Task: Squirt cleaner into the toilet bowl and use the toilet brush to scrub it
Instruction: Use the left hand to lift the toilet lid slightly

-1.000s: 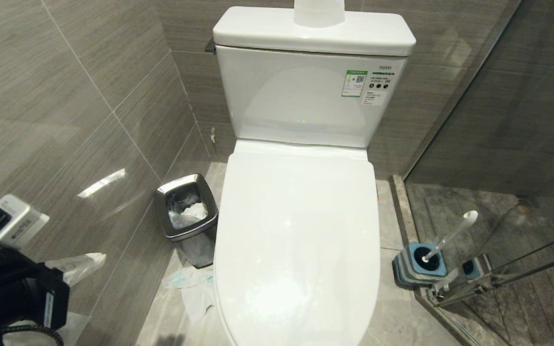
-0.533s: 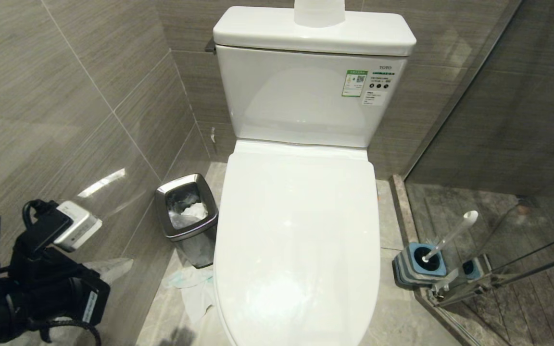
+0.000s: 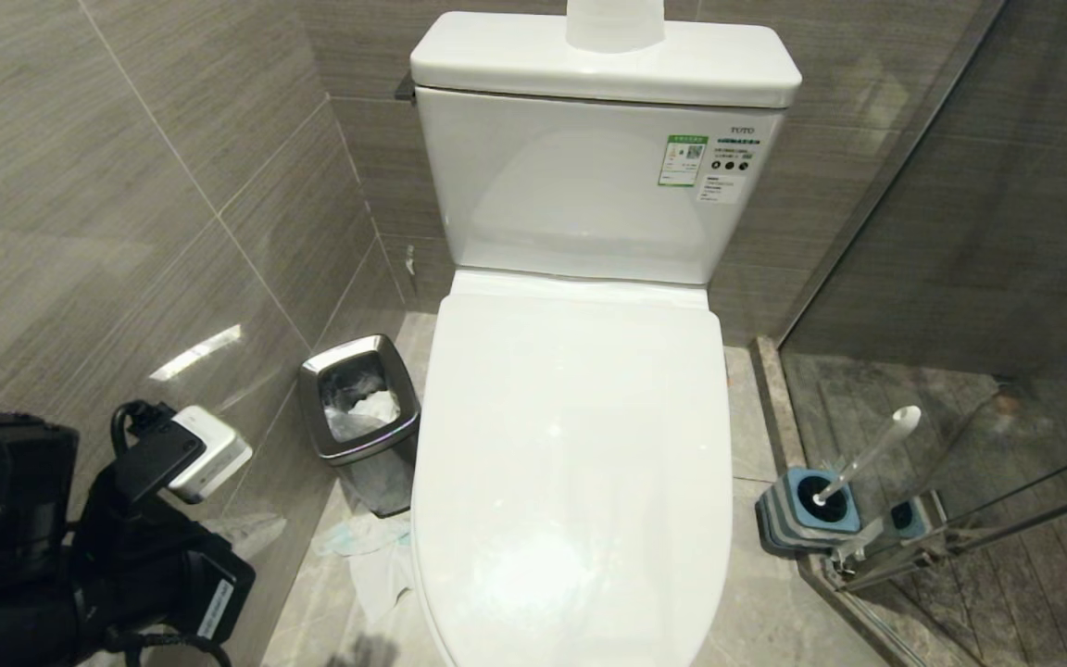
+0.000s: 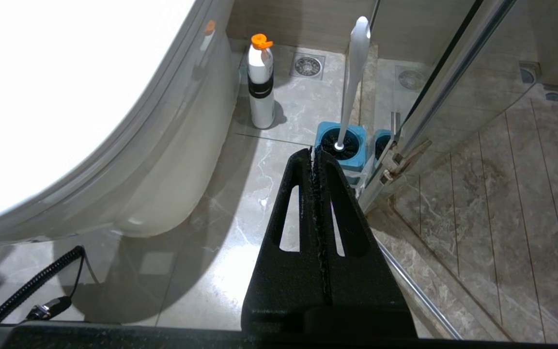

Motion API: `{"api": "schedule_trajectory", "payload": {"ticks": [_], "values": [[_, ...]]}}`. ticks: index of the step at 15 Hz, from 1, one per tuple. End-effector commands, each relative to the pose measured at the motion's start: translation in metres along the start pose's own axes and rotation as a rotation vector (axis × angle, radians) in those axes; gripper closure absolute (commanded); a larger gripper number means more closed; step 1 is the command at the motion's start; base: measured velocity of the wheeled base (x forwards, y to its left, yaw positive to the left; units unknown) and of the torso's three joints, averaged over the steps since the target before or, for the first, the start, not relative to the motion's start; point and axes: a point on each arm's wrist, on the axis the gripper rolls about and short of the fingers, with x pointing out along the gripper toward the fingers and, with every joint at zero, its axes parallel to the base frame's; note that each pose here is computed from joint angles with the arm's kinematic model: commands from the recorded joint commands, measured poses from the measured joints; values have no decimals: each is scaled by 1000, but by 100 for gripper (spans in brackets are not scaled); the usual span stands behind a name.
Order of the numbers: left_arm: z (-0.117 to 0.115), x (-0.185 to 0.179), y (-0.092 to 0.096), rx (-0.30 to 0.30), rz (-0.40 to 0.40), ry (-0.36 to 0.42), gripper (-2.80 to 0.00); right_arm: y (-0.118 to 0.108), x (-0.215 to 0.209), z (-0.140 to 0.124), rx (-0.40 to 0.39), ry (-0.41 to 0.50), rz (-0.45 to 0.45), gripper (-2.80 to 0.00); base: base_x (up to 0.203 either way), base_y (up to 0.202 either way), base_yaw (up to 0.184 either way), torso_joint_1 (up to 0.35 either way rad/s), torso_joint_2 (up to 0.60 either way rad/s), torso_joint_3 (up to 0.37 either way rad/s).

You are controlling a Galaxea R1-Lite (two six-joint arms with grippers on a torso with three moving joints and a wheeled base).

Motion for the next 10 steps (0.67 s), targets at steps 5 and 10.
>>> {"api": "schedule_trajectory", "payload": {"ticks": [5,10], "values": [[-12,28,-5,-134,-31,114,0,0,0,0,0,2,0,0,0,0,0,0,0,0],[-18,66,-10,-295,-30,138,0,0,0,0,0,2,0,0,0,0,0,0,0,0]]}}
